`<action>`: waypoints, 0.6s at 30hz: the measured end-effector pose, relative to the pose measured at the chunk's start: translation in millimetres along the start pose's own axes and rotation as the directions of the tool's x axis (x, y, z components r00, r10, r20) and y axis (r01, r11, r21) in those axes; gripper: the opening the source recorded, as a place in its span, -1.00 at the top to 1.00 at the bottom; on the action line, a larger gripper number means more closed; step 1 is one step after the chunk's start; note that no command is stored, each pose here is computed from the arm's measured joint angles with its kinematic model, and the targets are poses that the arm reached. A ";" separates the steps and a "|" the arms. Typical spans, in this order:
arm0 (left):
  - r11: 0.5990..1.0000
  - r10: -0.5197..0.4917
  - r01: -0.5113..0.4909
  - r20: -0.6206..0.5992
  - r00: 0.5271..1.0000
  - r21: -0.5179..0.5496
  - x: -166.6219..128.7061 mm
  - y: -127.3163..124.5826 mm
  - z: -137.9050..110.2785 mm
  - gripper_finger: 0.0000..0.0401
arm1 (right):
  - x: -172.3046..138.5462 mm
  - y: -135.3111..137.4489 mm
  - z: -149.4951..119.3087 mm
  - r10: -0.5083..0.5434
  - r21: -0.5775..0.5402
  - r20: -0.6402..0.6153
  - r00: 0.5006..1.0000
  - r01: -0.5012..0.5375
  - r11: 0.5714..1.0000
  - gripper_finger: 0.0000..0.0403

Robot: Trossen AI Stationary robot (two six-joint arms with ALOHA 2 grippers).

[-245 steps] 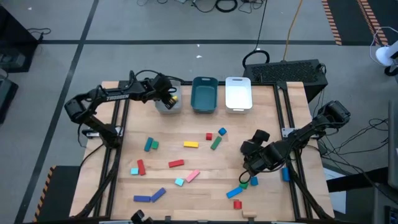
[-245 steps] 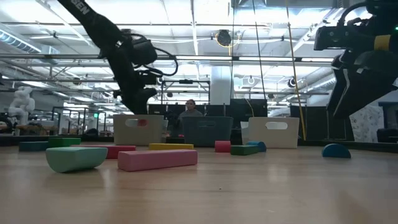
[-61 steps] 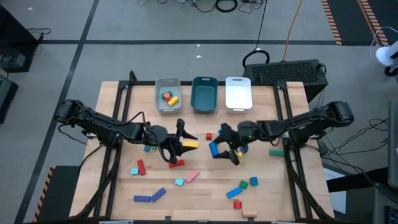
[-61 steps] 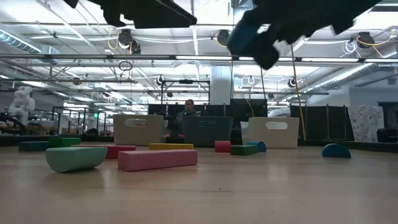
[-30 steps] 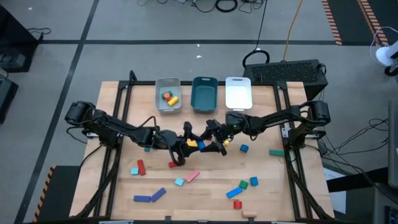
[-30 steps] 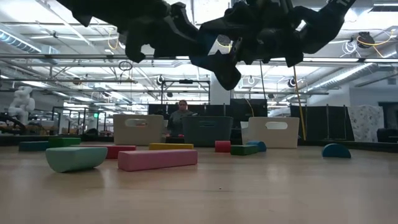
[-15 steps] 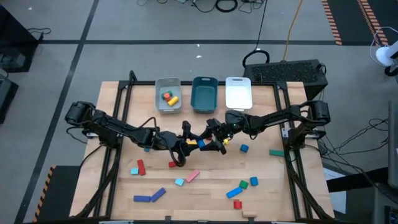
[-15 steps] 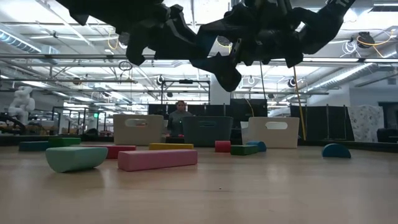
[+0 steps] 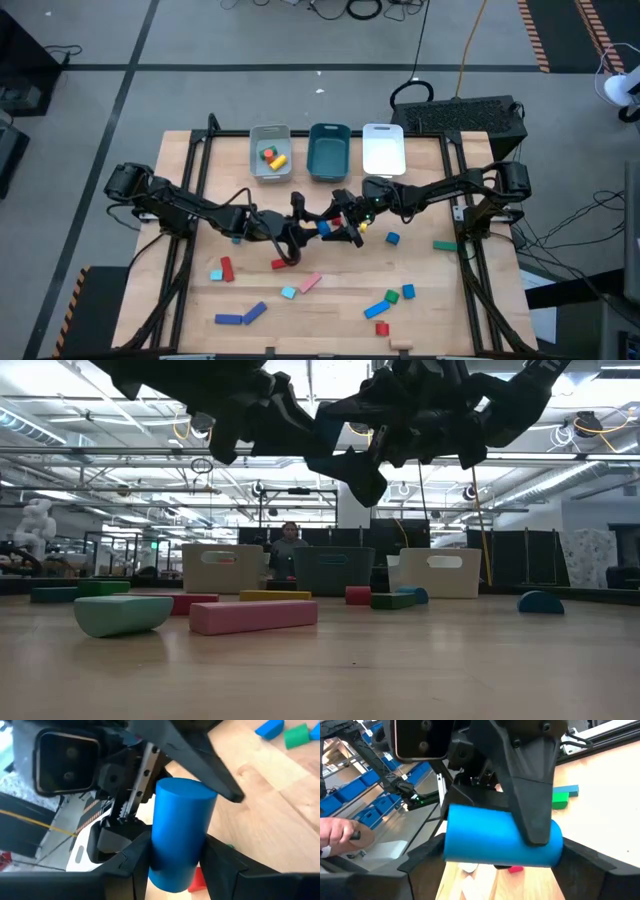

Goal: Sort blocks by size
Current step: Put the blue cylinder block into the gray bin

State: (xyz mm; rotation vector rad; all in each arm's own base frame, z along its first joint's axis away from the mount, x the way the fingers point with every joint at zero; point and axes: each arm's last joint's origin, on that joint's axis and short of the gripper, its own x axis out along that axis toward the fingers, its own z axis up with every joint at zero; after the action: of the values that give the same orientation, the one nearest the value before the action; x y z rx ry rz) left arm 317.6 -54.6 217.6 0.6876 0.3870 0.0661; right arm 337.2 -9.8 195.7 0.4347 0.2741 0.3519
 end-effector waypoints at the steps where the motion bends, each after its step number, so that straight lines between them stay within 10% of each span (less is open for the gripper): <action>1: 1.000 0.005 -0.005 0.000 1.000 -0.019 0.1 0.5 0.0 0.27 | 0.0 0.0 -0.1 0.000 -0.001 -0.001 1.000 0.000 1.000 -0.55; 18: 0.991 0.118 -0.121 -0.055 0.992 -0.051 0.6 6.4 -1.4 0.27 | -8.1 -7.5 1.5 -0.033 0.074 -0.045 0.998 0.036 0.997 -0.58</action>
State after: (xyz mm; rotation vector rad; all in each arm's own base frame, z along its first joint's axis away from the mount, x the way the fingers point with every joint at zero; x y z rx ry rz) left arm 318.1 -48.6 220.5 0.6559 0.3919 0.2073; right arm 332.4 -19.8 195.0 0.4961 0.3383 0.3182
